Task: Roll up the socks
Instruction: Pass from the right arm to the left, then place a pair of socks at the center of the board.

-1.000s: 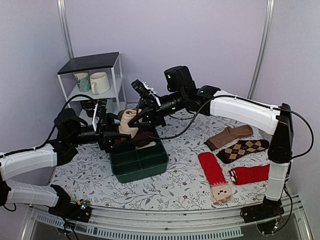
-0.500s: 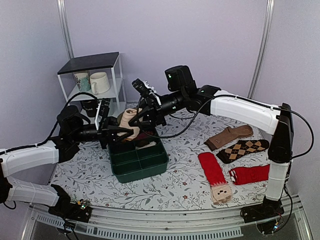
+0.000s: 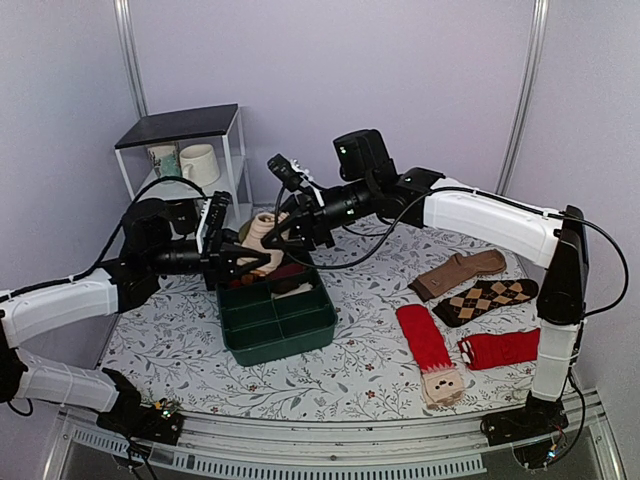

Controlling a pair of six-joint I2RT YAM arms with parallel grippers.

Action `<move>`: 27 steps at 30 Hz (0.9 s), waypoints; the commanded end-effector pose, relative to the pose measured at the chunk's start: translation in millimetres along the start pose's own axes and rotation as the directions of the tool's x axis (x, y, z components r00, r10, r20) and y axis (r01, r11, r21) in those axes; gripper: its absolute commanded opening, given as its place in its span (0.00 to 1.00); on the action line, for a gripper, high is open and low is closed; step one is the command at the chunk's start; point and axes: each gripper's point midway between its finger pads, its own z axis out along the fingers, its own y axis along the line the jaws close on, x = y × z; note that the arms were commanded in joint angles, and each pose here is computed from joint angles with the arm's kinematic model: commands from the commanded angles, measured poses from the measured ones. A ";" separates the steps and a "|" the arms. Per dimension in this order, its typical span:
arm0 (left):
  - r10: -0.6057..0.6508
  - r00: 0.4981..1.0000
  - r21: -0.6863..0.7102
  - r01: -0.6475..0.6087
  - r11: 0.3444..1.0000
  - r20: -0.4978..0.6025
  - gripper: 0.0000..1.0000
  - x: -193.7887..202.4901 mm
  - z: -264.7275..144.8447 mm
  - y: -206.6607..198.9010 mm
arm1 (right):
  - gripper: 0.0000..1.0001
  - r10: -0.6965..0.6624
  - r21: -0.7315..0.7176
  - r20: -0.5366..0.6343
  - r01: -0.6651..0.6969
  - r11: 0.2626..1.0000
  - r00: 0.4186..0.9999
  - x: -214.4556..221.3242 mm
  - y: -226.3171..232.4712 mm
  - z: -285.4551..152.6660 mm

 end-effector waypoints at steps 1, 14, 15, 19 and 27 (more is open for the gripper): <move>0.042 0.997 -0.103 -0.049 0.994 -0.063 0.00 -6.5 -10.9 22.4 | 0.42 -0.006 0.169 0.038 0.000 0.986 0.999 -27.3 -19.6 -23.0; -0.136 0.930 -0.172 0.080 0.982 -0.342 0.00 44.0 -21.9 55.6 | 0.67 0.006 0.371 0.073 -0.033 0.928 0.997 -8.4 -23.6 -110.9; -0.203 0.901 -0.190 0.138 0.972 -0.383 0.00 56.4 -22.5 56.4 | 0.67 0.002 0.387 0.075 -0.031 0.921 0.997 -6.6 -18.6 -118.7; -0.351 0.803 -0.274 0.243 0.931 -0.482 0.00 93.8 -20.4 64.3 | 0.67 0.051 0.418 0.082 -0.081 0.905 0.995 23.0 -7.8 -136.1; -0.401 0.692 -0.302 0.268 0.915 -0.601 0.00 140.9 9.5 49.9 | 0.66 0.131 0.443 0.071 -0.149 0.884 0.989 62.6 7.1 -145.3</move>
